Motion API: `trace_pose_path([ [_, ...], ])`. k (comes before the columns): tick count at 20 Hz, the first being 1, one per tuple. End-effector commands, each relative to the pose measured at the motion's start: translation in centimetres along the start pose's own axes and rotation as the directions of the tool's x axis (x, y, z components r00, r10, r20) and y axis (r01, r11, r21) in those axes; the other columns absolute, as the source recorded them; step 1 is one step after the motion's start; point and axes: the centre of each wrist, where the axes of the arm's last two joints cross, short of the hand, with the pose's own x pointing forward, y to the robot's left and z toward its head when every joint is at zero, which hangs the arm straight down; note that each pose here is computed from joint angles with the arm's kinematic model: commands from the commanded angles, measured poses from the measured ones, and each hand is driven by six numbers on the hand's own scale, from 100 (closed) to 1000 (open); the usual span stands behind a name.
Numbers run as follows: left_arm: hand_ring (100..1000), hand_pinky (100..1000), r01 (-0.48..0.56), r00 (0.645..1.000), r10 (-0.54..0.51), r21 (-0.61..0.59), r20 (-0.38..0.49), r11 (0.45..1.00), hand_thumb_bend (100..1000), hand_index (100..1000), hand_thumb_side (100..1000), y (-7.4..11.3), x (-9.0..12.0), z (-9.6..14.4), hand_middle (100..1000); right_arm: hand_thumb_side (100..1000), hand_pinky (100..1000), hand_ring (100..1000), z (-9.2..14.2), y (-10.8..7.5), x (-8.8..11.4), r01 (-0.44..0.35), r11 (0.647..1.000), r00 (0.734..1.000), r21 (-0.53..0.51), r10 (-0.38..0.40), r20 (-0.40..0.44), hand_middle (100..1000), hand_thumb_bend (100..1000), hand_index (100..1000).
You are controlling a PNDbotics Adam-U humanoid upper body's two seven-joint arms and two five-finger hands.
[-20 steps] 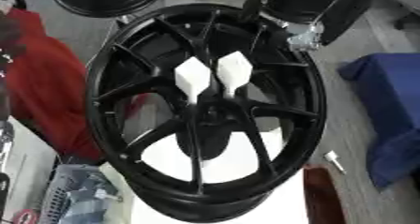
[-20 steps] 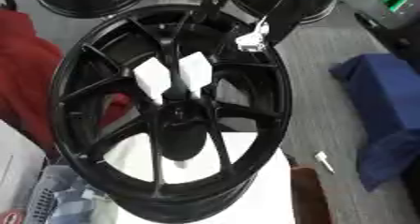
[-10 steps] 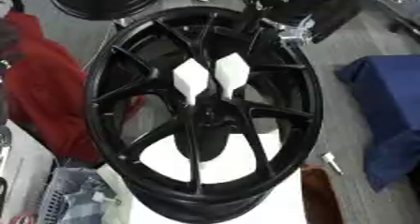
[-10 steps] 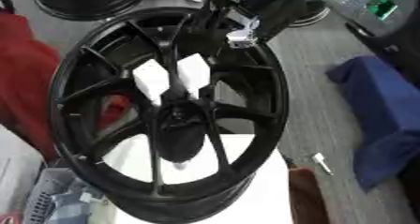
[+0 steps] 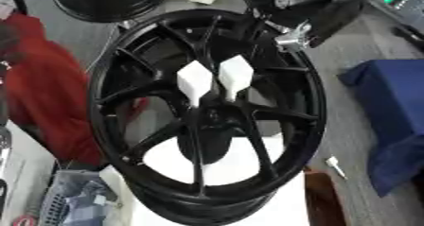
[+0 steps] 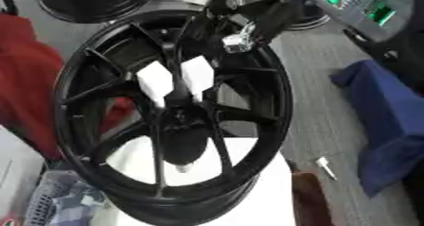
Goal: Pull the pin out of the wheel hub.
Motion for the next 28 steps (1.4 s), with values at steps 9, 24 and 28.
trace_pose_path([
  [9,824,819,0.014,1.0,-0.014,-0.001,0.02,1.0,368,838,715,0.7,0.6,-0.3,731,730,902,848,-1.3,0.1,-0.5,0.015,0.999,1.0,0.048,-0.015,-0.004,872,100,926],
  [24,825,820,0.001,1.0,-0.001,0.0,0.019,1.0,364,839,719,0.6,0.6,-0.3,725,686,904,857,-2.2,0.7,-1.5,-0.013,0.995,1.0,0.103,0.016,-0.027,883,100,924],
  [28,825,820,-0.004,1.0,0.004,-0.001,0.017,1.0,363,839,720,0.5,0.6,-0.3,723,649,905,859,-2.3,0.8,-1.7,-0.033,0.993,0.999,0.111,0.037,-0.03,881,100,924],
])
